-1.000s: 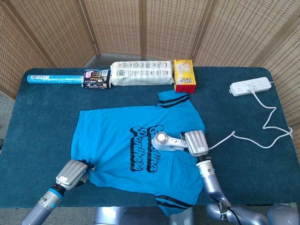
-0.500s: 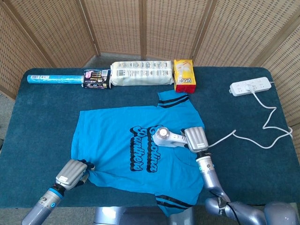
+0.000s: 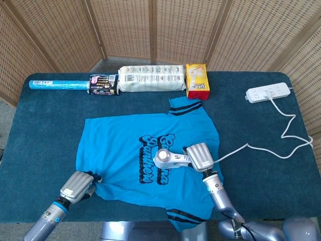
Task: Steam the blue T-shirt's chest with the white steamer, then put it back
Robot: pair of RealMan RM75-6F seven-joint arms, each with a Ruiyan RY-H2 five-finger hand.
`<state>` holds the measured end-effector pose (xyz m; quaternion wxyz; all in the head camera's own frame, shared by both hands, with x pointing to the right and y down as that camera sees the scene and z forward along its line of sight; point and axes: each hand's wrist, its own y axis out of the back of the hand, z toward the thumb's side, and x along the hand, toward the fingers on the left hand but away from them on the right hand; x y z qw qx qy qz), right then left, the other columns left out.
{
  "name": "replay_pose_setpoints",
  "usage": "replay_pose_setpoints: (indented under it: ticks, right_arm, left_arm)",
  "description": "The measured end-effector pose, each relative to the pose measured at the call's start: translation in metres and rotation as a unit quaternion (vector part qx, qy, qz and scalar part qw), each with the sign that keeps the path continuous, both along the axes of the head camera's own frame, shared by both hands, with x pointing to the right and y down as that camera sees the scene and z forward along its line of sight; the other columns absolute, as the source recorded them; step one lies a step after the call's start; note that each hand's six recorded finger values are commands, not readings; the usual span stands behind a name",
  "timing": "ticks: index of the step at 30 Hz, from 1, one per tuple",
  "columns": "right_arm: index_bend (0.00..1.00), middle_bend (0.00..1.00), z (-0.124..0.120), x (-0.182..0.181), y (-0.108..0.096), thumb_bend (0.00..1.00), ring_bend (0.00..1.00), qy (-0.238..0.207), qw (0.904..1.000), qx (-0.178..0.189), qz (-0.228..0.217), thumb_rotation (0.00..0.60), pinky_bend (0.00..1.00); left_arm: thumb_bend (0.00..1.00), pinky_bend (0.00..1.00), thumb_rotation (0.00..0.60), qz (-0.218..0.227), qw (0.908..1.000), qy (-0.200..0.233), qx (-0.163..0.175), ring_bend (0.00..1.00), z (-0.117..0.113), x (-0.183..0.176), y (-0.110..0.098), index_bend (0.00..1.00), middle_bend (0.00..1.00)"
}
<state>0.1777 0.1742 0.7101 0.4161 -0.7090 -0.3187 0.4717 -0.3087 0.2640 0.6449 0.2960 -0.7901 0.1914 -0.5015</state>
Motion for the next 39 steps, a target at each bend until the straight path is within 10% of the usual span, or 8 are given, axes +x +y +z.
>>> replay_pose_setpoints:
  ticks: [15, 24, 39]
  right_arm:
    - [0.75, 0.8, 0.005, 0.047, -0.029, 0.32, 0.88, 0.012, 0.9949, -0.007, 0.1, 0.6, 0.83]
    - [0.75, 0.8, 0.0, 0.103, -0.08, 0.31, 0.88, 0.002, 0.9726, 0.001, 0.233, 0.6, 0.83]
    - [0.75, 0.8, 0.005, 0.143, -0.124, 0.31, 0.88, 0.035, 0.9526, 0.017, 0.302, 0.6, 0.82]
  left_arm:
    - [0.55, 0.55, 0.6, 0.0, 1.0, 0.002, 0.0, 0.46, 0.0, 0.001, 0.0, 0.52, 0.53]
    - [0.55, 0.55, 0.6, 0.002, 1.0, 0.001, -0.001, 0.46, 0.001, 0.004, 0.001, 0.52, 0.53]
    - [0.55, 0.55, 0.6, -0.004, 1.0, -0.004, -0.002, 0.46, -0.001, 0.003, 0.001, 0.52, 0.53]
